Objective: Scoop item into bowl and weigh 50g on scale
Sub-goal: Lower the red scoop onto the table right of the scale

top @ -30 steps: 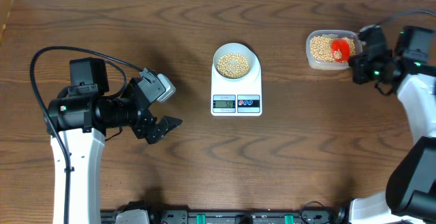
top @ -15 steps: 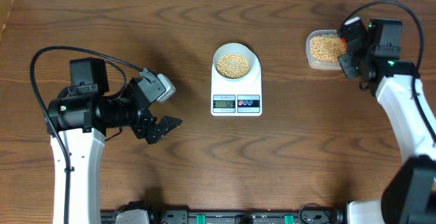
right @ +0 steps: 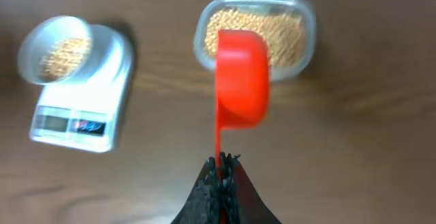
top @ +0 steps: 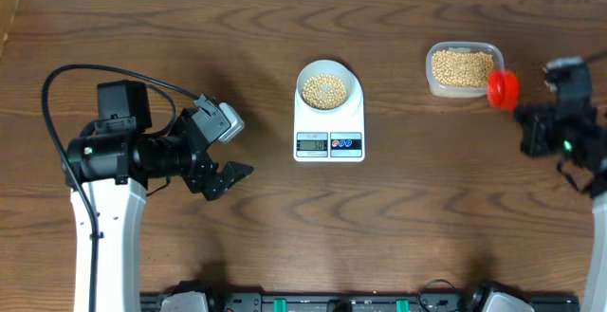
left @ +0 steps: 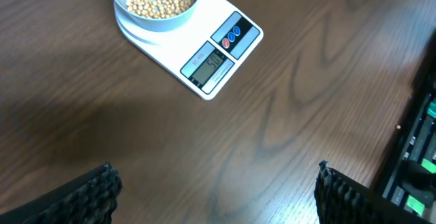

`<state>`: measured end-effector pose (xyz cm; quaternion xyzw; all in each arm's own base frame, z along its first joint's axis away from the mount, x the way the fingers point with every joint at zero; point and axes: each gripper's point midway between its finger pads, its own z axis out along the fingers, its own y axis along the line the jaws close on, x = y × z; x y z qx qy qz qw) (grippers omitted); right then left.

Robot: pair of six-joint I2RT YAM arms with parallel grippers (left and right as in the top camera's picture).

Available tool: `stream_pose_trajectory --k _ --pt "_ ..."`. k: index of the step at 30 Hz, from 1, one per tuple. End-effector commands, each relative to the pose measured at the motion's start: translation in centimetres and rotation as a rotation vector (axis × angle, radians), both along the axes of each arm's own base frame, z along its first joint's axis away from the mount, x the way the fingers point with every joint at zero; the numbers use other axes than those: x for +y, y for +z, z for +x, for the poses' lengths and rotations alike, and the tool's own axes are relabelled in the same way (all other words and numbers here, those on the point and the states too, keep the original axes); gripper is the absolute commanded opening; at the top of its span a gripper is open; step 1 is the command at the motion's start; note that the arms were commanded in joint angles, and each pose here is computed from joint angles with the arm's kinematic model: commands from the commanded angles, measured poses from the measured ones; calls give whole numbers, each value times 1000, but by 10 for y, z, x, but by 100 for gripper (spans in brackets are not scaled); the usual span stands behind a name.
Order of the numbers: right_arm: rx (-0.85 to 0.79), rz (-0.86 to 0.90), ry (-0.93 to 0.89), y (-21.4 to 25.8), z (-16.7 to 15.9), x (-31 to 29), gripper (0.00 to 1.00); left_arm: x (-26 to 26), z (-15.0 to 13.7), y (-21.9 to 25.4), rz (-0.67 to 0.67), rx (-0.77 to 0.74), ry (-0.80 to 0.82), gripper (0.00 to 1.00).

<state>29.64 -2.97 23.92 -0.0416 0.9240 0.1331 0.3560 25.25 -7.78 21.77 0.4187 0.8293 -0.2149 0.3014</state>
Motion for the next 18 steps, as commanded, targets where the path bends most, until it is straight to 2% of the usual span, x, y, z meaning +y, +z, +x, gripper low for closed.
stream_pose_trajectory --k 1,5,10,14,18 --pt "45 213 17 8 -22 26 1 -2 2 11 -6 -41 -17 93" --pt "189 362 -15 -22 -42 43 1 -2 2 11 -6 -41 -17 93" --pt "342 487 -116 -93 -57 52 1 -2 2 11 -7 -40 -17 93" --pt "372 543 -175 -133 -61 55 1 -2 2 11 -6 -41 -17 93" --pt "317 543 -199 -161 -56 53 1 -2 2 11 -7 -40 -17 93"
